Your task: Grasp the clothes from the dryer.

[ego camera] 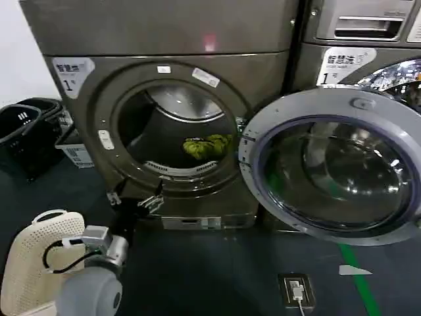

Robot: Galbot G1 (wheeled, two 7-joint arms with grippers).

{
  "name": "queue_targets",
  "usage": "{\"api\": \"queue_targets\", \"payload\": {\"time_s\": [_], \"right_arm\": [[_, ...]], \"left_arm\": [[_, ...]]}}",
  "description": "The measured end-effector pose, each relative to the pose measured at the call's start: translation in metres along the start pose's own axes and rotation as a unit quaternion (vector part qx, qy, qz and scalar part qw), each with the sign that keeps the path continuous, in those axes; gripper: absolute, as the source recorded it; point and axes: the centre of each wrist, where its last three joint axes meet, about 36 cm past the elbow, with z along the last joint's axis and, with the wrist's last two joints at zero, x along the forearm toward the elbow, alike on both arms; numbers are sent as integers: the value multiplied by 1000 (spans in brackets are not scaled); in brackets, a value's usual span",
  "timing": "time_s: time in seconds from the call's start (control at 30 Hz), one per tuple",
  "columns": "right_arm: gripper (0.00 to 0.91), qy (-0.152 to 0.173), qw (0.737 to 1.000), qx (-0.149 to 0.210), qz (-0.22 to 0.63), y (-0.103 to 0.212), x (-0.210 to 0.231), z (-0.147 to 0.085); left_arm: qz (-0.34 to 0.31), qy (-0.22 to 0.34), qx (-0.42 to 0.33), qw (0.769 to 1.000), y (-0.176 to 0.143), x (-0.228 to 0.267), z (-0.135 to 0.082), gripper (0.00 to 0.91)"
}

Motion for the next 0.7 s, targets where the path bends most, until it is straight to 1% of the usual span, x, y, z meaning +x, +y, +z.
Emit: {"api": "queue_targets", "payload": {"time_s": [0.7], "right_arm": [[907, -2, 1000, -2, -3, 1, 1, -1]], "left_arm": [[-3, -1, 0, 1000, 0, 0, 0, 907]]}}
